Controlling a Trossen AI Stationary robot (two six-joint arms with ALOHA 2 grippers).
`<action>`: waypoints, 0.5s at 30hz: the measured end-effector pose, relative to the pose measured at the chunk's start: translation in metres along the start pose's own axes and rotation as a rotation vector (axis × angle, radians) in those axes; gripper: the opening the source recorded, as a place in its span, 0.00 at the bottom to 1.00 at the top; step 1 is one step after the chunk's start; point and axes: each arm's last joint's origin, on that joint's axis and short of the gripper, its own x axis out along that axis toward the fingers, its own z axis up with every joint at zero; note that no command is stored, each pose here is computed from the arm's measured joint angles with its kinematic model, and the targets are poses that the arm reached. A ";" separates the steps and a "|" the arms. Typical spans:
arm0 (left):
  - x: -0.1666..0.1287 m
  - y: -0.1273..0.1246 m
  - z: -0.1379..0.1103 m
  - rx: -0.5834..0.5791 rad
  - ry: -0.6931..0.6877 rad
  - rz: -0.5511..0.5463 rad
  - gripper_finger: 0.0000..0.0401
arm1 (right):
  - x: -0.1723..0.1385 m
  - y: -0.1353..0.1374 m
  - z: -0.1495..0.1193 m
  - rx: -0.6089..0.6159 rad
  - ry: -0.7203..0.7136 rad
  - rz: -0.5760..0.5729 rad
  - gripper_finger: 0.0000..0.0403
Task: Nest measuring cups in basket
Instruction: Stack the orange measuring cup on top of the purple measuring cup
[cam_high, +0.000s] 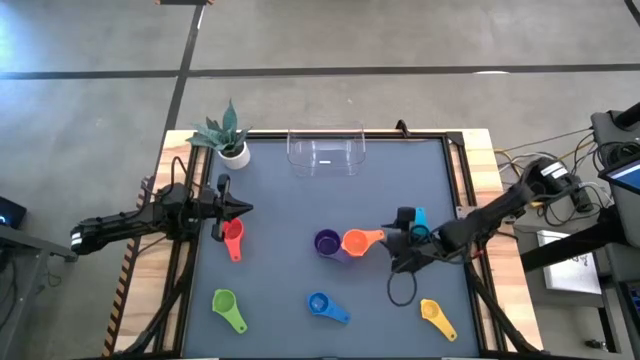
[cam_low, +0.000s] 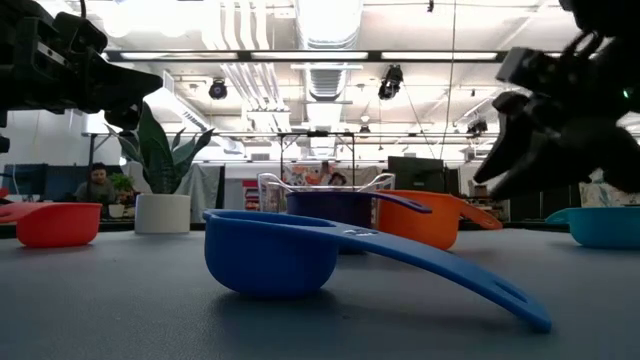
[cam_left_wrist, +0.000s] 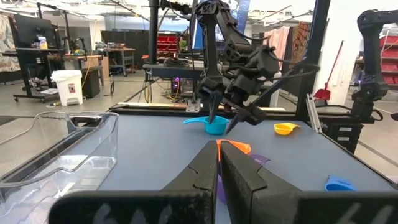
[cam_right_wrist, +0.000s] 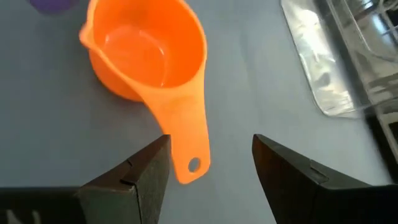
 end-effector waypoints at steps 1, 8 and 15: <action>0.000 0.000 0.000 0.000 -0.001 0.000 0.00 | 0.003 0.003 -0.002 -0.016 0.013 -0.005 0.53; 0.000 0.000 0.000 0.000 -0.001 0.000 0.00 | 0.032 0.026 -0.008 -0.117 0.112 -0.094 0.53; 0.000 0.000 0.000 0.000 0.000 0.001 0.00 | 0.044 0.036 -0.008 -0.185 0.158 -0.134 0.48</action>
